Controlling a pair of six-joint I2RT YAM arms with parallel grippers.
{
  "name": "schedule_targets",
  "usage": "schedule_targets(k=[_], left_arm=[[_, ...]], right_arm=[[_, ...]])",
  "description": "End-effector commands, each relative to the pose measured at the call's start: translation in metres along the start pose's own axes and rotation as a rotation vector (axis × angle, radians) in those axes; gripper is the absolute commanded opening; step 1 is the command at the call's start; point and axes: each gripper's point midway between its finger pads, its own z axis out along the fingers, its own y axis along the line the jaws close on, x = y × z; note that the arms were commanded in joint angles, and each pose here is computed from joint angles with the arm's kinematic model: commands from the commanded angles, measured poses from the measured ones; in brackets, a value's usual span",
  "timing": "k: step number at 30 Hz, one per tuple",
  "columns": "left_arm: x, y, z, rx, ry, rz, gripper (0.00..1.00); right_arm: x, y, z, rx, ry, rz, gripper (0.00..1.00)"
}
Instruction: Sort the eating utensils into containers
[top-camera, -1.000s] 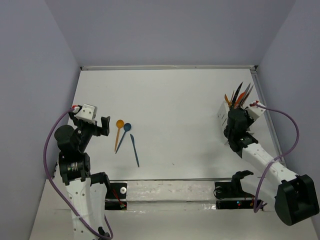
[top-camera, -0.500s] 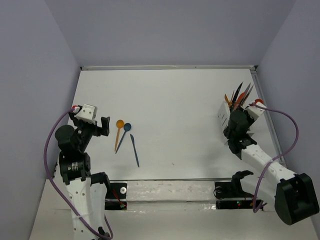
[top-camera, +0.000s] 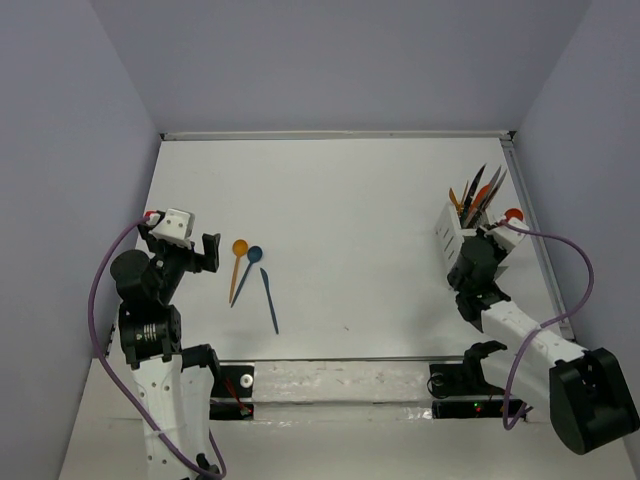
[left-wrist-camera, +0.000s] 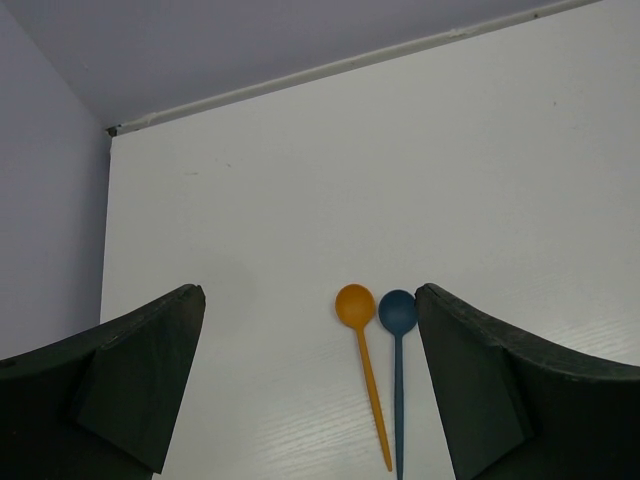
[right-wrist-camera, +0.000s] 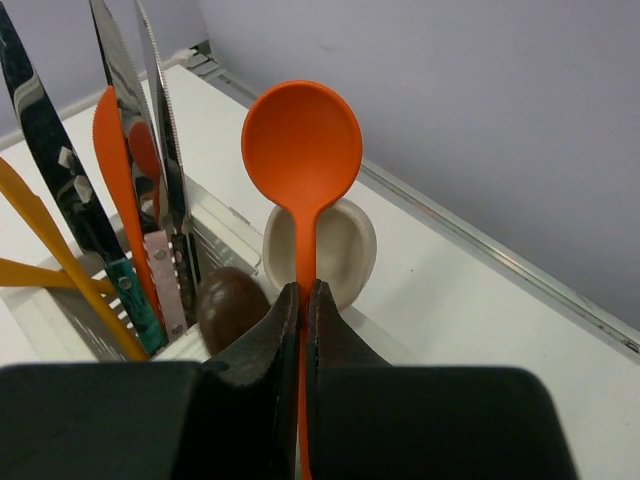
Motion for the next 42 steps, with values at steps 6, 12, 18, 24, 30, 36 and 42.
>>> schedule_targets(k=[6, 12, 18, 24, 30, 36, 42], left_arm=[[-0.009, 0.005, 0.002, -0.016, -0.045, 0.015, 0.99], [-0.008, 0.005, 0.003, -0.014, -0.042, 0.015, 0.99], [-0.008, 0.006, 0.003, -0.022, -0.043, 0.014, 0.99], [-0.006, 0.009, 0.004, -0.034, -0.033, 0.007, 0.98], [0.020, 0.036, 0.025, -0.022, 0.213, 0.164, 0.95], [0.131, 0.043, 0.044, 0.173, 0.704, 0.155, 0.79], [0.161, 0.013, 0.075, 0.187, 0.712, 0.163, 0.76]], right_arm=[[-0.009, -0.005, -0.005, -0.022, -0.042, 0.131, 0.19], [-0.017, -0.008, -0.009, -0.037, -0.053, 0.172, 0.49], [-0.034, -0.017, -0.013, -0.014, -0.059, 0.221, 0.61], [-0.080, 0.006, -0.021, -0.150, -0.039, 0.292, 0.63], [-0.100, 0.083, -0.048, -0.531, 0.136, 0.184, 0.61], [-0.096, 0.155, -0.090, -0.838, 0.414, 0.099, 0.57], [-0.077, 0.177, -0.125, -0.912, 0.439, 0.039, 0.57]])
